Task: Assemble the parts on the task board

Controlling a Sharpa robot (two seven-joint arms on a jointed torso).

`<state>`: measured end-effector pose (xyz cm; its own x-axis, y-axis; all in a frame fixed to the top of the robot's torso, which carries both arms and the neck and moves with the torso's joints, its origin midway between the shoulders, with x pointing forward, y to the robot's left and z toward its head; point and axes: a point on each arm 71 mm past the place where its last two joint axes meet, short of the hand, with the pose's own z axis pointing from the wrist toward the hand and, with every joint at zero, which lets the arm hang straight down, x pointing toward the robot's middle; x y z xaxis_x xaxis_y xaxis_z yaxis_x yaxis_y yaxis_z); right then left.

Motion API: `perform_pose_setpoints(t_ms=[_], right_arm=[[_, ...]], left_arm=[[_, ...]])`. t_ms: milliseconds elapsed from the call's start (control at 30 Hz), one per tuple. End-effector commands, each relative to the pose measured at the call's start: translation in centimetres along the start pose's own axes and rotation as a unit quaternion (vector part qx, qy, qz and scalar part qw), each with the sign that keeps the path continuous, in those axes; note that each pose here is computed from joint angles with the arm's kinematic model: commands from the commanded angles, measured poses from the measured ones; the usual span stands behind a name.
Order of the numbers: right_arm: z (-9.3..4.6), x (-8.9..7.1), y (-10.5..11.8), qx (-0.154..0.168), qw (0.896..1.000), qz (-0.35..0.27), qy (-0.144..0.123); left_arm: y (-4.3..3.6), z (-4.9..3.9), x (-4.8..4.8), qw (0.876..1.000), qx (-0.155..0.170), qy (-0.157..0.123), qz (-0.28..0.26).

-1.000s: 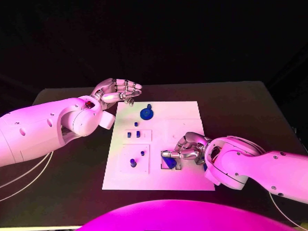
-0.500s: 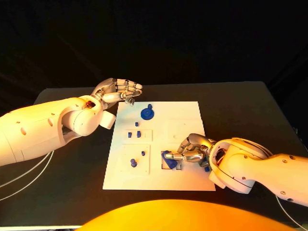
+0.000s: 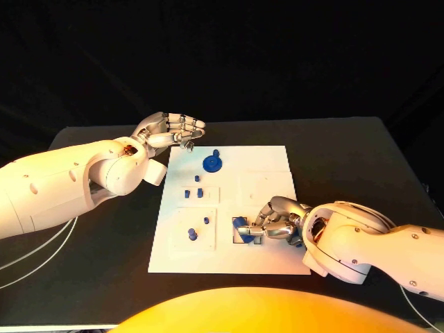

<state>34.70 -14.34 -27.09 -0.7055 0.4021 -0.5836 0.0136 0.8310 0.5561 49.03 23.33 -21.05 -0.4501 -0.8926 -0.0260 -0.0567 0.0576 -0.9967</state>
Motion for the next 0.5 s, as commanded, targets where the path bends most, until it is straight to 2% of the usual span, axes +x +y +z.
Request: perform_pose_setpoints(t_ms=[33, 267, 500], right_arm=[[0.07, 0.58, 0.47, -0.015, 1.000, -0.010, 0.017], [0.32, 1.54, 0.85, -0.023, 0.999, -0.004, 0.028], [0.36, 1.40, 0.27, -0.015, 1.000, -0.007, 0.024]], left_arm=[[-0.09, 0.06, 0.22, 1.000, 0.003, 0.009, -0.002], [-0.08, 0.09, 0.26, 1.000, 0.003, 0.011, 0.000], [-0.07, 0.07, 0.22, 1.000, 0.003, 0.010, 0.000]])
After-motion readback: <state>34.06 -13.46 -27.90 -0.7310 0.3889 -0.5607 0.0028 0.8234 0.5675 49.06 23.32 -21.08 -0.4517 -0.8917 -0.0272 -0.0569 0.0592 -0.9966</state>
